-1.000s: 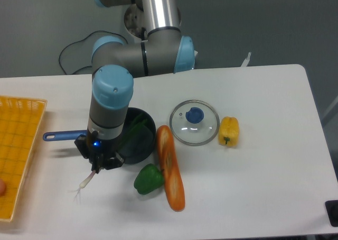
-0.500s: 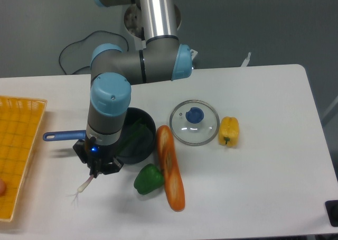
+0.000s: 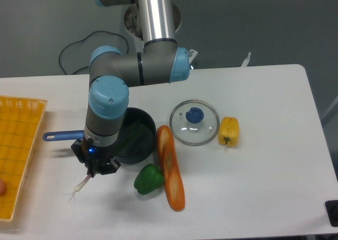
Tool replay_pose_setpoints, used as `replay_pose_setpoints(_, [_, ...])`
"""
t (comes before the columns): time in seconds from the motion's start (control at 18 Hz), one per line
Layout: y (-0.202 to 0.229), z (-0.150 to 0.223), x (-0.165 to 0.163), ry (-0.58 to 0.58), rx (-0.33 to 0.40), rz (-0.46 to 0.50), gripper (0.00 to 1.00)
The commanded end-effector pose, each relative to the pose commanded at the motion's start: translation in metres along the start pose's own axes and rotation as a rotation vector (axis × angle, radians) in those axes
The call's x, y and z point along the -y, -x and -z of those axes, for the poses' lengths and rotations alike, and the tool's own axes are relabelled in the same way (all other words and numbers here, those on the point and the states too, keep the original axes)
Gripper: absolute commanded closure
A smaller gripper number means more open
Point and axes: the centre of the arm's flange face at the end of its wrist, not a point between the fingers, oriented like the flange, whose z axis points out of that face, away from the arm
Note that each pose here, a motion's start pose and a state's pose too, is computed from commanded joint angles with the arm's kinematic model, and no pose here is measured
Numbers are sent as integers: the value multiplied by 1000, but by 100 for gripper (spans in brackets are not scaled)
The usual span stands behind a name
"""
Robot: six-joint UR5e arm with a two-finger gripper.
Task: Place the green onion in the pot
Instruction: 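Lower the green onion into the saucepan beside its rim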
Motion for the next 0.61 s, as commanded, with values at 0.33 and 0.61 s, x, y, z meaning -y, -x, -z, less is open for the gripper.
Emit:
replay_pose_setpoints(0.33, [-2, -9, -7, 13, -19, -47, 100])
replay_pose_setpoints(0.61, [-3, -13, -14, 23, -26, -67, 100])
